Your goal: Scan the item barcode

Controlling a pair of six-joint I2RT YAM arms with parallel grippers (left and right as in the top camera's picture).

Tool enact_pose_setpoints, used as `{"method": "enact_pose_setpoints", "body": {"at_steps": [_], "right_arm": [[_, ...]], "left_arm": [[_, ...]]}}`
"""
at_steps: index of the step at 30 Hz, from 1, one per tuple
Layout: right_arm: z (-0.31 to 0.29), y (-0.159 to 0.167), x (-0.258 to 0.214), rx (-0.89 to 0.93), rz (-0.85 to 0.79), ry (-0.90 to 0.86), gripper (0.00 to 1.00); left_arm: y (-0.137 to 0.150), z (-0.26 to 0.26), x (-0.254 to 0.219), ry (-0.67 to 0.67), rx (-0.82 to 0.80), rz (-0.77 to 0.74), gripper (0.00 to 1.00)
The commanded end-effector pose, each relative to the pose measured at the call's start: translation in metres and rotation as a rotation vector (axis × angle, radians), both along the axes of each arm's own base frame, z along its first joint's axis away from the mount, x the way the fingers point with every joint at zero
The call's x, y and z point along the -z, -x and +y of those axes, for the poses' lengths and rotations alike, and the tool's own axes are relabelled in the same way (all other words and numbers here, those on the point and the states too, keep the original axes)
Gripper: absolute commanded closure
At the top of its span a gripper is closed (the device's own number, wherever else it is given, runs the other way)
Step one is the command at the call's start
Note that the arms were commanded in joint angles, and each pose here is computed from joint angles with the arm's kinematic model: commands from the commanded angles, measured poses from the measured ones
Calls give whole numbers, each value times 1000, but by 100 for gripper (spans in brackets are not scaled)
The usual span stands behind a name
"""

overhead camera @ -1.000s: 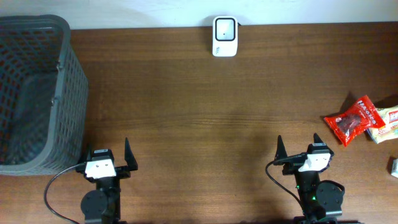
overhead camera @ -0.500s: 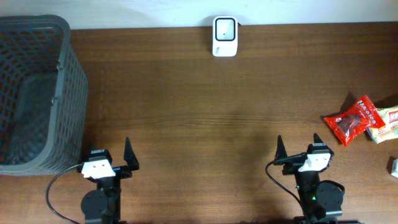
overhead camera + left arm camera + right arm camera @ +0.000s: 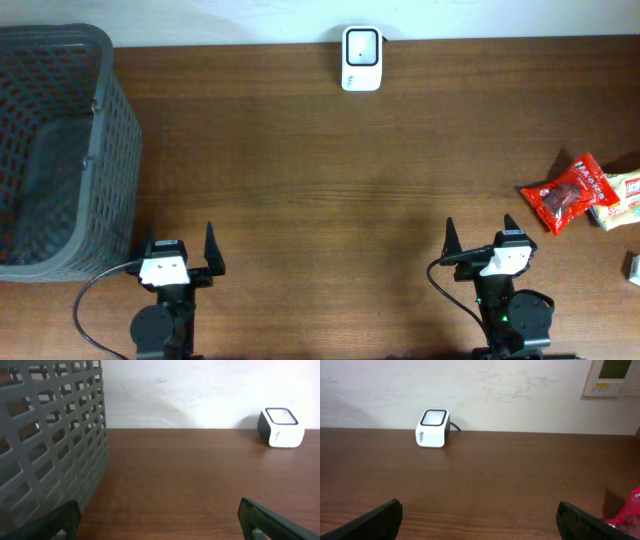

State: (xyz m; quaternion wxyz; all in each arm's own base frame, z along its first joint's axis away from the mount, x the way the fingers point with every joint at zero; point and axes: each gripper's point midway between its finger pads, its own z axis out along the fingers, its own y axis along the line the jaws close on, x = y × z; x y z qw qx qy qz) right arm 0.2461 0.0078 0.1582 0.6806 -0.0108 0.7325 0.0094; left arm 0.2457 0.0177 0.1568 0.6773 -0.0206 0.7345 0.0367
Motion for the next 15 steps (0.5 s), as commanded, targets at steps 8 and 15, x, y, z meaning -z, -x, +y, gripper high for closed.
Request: {"method": "enact_pose_setpoints", "body": {"at_steps": [8,15], "right_arm": [[-2,0,3,11,6,1,1],[-2,0,3,11,6,1,1]], "left_arm": [[0,-2,1,-81,19,8,1],[0,-2,1,-11,12,3,1]]}}
